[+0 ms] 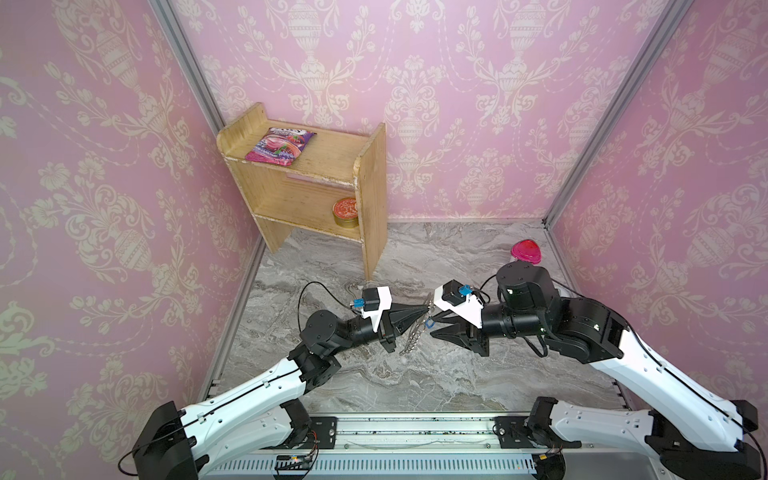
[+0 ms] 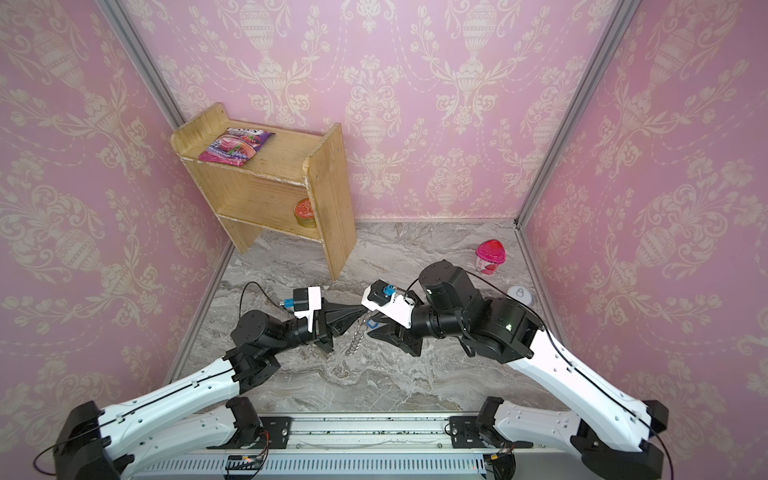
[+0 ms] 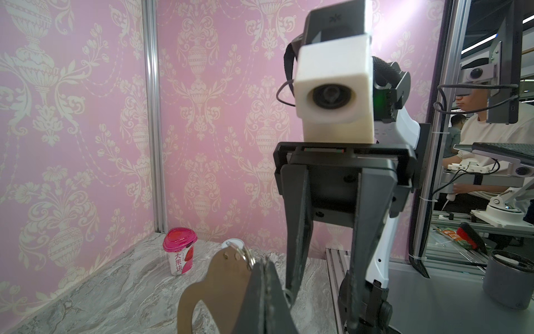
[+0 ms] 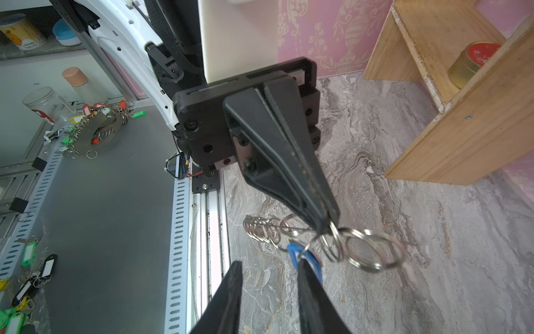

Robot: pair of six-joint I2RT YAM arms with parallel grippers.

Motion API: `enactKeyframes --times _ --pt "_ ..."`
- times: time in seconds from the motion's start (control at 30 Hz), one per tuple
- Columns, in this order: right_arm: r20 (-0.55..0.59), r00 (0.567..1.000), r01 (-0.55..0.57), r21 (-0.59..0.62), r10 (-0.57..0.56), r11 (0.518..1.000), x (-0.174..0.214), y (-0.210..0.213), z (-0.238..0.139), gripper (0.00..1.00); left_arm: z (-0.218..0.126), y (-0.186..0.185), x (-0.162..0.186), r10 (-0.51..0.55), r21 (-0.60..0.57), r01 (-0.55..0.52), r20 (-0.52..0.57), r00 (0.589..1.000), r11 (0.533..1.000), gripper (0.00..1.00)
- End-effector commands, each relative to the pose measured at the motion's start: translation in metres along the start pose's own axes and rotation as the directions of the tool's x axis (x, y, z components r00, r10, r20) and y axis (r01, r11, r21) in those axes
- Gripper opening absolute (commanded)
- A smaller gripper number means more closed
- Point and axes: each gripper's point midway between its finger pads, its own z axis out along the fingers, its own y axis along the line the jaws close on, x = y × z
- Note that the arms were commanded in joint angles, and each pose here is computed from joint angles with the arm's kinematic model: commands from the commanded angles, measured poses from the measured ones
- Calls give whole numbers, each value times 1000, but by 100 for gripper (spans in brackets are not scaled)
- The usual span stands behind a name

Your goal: Put the keys on the keyring

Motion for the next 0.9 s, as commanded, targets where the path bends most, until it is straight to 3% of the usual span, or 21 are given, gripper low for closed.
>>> enactKeyframes --times 0.0,0.17,0.33,0.43,0.87 --pt "26 1000 -17 41 16 999 0 -6 -14 35 -4 -4 -16 11 7 -12 58 998 1000 0" --pt "81 996 -37 45 33 998 -9 -13 -18 33 -4 -7 -19 11 21 -12 67 998 1000 0" --pt "103 993 -57 14 55 998 -13 -15 -10 15 -4 -10 -22 6 39 -9 77 997 999 0" --pt "99 992 -73 -23 75 997 -12 -13 -5 11 -4 -11 -25 6 42 -10 86 996 999 0" --pt "113 988 -100 -56 106 993 -14 -16 -3 20 -4 -15 -26 3 72 -10 94 996 997 0"
